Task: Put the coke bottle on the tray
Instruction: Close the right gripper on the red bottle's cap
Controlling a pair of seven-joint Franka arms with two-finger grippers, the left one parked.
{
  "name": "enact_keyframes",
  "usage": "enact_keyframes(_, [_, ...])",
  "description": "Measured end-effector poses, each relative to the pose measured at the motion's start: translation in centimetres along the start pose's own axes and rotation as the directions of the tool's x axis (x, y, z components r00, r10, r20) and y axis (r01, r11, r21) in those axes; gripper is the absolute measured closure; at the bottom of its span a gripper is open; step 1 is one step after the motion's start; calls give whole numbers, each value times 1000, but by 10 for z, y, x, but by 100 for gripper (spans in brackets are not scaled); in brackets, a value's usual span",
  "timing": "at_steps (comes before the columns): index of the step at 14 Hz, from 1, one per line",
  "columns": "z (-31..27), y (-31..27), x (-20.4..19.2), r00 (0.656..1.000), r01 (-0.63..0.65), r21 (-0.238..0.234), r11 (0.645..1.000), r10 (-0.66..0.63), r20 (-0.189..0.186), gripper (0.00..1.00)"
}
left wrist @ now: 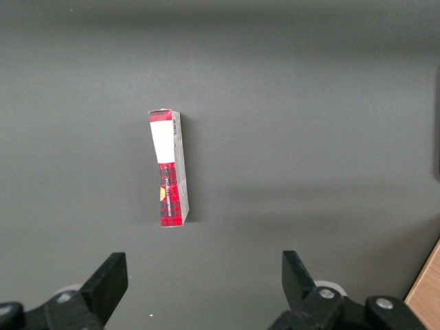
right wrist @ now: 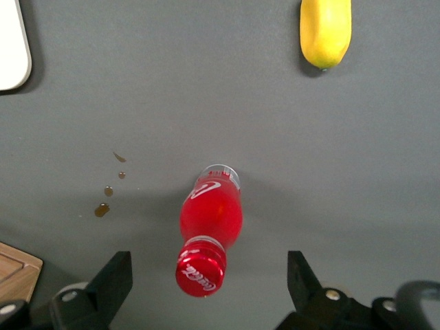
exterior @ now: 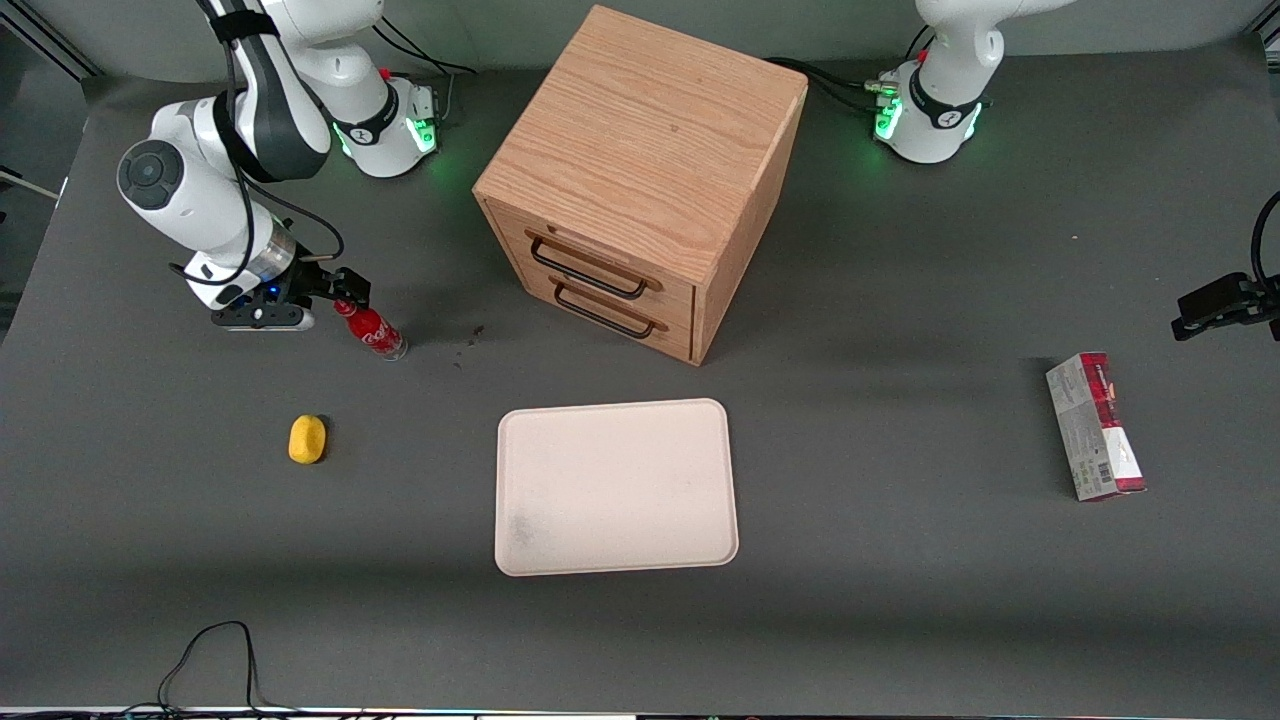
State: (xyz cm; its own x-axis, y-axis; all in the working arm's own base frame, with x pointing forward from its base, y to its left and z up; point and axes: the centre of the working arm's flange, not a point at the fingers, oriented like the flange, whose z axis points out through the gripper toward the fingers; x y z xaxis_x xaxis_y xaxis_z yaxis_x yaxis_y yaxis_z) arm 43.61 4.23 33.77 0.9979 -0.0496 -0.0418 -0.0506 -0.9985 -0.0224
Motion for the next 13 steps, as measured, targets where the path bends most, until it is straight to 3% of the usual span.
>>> enact_keyframes(3, [14,1,-6,1000,1,3,1000,-1,-23,0])
enact_keyframes(8, [18,1,-8,1000,1,3,1000,-1,-24,3])
enact_keyframes(13, [18,1,-8,1000,2,3,1000,-2,-24,55])
